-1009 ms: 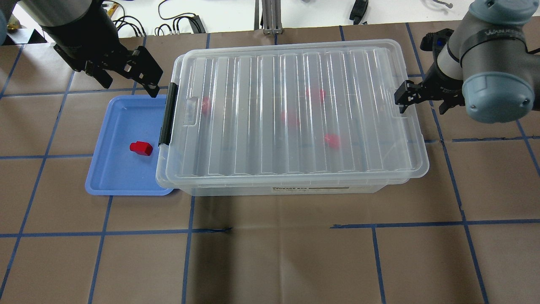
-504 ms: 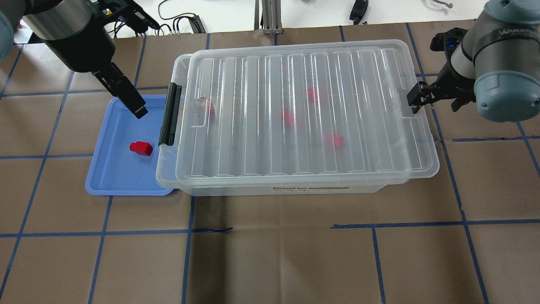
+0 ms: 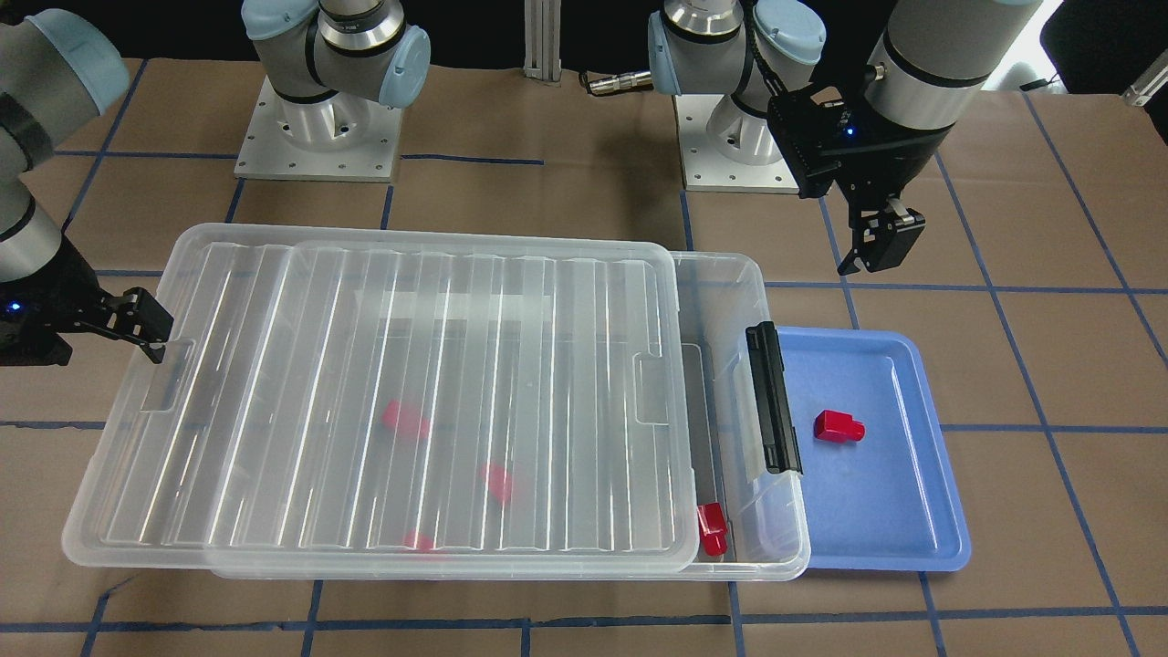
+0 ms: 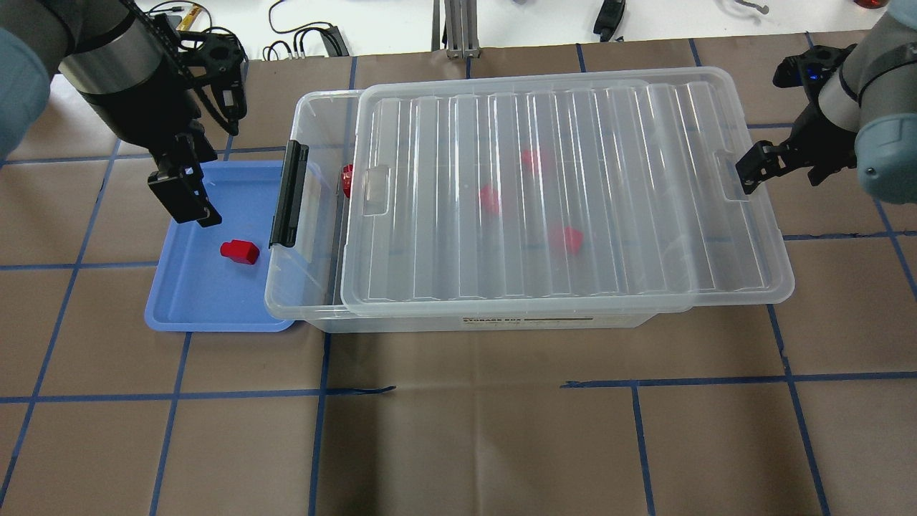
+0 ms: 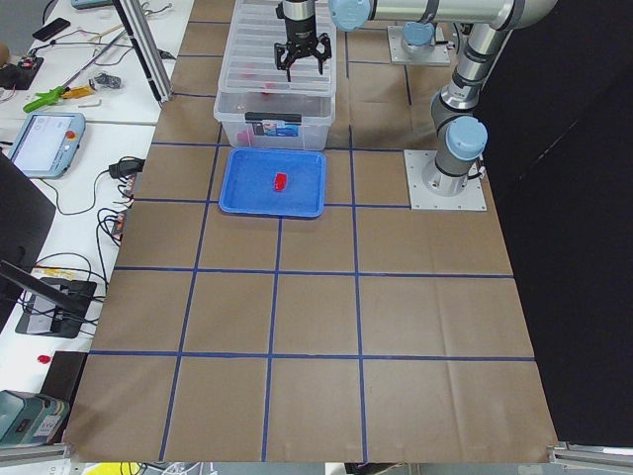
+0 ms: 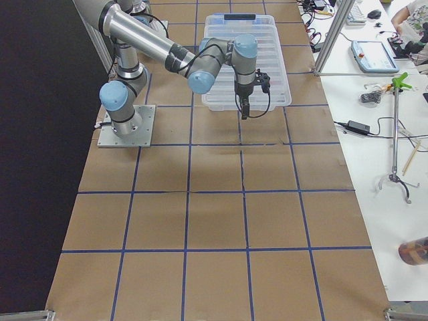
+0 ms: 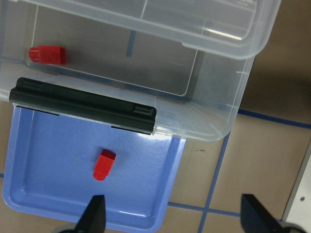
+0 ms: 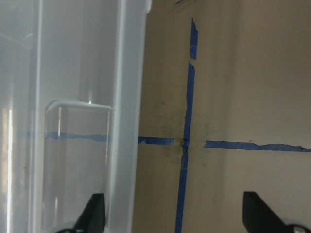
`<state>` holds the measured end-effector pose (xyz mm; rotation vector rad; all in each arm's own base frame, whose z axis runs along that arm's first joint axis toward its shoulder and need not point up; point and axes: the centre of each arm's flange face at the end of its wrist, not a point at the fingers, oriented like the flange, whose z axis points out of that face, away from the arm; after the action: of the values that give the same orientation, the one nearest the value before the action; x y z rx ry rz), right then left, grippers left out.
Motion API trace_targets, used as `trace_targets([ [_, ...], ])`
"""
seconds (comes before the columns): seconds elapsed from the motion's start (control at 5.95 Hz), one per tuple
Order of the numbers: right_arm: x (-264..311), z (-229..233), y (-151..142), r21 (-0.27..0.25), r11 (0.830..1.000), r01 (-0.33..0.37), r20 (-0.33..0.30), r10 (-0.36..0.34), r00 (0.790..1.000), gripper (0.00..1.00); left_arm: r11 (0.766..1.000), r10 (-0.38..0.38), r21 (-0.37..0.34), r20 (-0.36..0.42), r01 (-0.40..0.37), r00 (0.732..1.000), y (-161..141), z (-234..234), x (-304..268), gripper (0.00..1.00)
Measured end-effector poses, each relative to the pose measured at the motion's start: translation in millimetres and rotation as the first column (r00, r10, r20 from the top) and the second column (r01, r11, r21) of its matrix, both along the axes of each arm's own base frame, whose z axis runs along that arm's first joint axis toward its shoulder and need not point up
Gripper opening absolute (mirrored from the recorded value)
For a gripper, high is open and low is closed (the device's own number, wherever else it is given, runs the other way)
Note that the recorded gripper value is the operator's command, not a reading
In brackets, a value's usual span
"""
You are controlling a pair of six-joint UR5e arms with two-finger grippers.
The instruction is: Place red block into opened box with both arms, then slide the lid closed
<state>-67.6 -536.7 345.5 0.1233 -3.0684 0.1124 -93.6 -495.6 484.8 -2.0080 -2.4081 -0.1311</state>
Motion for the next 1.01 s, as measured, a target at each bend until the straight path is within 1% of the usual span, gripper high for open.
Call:
trace_targets([
  [0.17, -17.3, 0.5, 1.6, -0.003, 1.0, -0.013, -0.007, 0.013, 1.0, 1.0, 0.995, -0.104, 0.001, -0.006, 0.104, 0.995, -6.3, -12.9, 15.0, 0.97],
  [0.34, -32.9, 2.3, 2.9, -0.013, 1.0, -0.025, -0.02, 0.025, 0.999, 1.0, 0.985, -0.172, -0.007, -0.008, 0.172, 0.985, -9.5, -32.2, 27.4, 0.97],
  [0.5, -48.9, 4.0, 5.0, -0.02, 0.999, -0.036, -0.038, 0.035, 0.999, 1.0, 0.979, -0.202, -0.019, -0.008, 0.202, 0.979, -10.0, -58.7, 42.0, 0.97],
  [0.84, -80.8, 7.5, 11.1, -0.028, 0.999, -0.046, -0.069, 0.044, 0.997, 1.0, 0.976, -0.218, -0.035, -0.009, 0.217, 0.976, -5.2, -121.4, 78.8, 0.97],
  [1.01, -95.9, 9.3, 14.6, -0.034, 0.999, -0.037, -0.08, 0.034, 0.996, 1.0, 0.971, -0.237, -0.044, -0.005, 0.237, 0.971, -4.9, -155.5, 86.4, 0.97],
])
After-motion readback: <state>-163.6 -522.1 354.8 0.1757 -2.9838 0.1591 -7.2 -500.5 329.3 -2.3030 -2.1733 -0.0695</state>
